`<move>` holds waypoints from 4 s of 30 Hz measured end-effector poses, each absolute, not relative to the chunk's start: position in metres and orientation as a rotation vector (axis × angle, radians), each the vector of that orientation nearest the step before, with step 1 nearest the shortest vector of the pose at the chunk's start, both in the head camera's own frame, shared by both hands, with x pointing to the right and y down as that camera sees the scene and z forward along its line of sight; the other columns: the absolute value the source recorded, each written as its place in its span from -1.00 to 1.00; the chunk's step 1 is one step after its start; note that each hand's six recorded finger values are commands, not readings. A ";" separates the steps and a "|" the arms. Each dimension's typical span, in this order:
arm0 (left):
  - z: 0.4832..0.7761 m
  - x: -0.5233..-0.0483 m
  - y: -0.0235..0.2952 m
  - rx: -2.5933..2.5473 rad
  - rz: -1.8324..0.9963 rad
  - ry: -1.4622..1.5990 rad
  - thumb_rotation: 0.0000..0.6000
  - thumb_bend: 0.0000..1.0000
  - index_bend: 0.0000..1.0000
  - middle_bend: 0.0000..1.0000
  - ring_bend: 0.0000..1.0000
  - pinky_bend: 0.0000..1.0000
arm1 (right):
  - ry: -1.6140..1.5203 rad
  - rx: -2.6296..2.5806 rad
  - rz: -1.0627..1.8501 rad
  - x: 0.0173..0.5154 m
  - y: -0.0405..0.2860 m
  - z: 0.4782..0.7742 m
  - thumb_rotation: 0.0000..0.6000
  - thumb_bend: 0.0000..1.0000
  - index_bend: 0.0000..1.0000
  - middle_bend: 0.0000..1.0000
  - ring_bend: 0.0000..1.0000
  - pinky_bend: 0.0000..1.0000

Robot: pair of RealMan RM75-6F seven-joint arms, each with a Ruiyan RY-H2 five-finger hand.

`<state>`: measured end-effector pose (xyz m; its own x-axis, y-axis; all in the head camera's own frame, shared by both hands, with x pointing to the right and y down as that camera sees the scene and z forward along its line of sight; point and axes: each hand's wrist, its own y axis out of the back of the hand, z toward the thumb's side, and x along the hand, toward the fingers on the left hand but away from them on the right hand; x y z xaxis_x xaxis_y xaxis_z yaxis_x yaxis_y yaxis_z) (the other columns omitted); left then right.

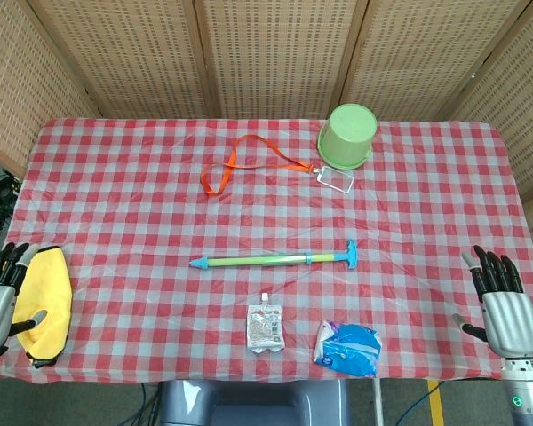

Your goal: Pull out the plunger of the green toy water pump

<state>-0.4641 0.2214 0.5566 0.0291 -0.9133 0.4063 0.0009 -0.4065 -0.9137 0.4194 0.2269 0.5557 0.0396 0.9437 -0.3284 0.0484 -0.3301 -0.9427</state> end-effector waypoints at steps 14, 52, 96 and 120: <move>0.559 -0.465 0.221 -1.540 -1.494 0.969 1.00 -0.87 -1.00 -1.00 -1.00 -1.00 | -1.029 -1.516 1.409 0.416 0.229 0.558 1.00 -0.84 -0.91 -1.00 -1.00 -1.00; 0.575 -0.463 0.217 -1.554 -1.520 0.933 1.00 -0.87 -1.00 -1.00 -1.00 -1.00 | -0.783 -1.657 1.326 0.284 0.138 0.637 1.00 -0.34 -0.07 -0.62 -0.86 -0.81; 0.585 -0.463 0.217 -1.565 -1.546 0.911 1.00 -0.86 -1.00 -1.00 -1.00 -1.00 | -0.610 -1.653 1.453 0.220 0.127 0.717 1.00 0.00 -0.02 0.95 0.80 0.30; 0.591 -0.459 0.218 -1.555 -1.555 0.882 1.00 -0.86 -1.00 -1.00 -1.00 -1.00 | -0.581 -1.664 1.527 0.236 0.125 0.749 1.00 0.03 0.00 0.95 0.80 0.30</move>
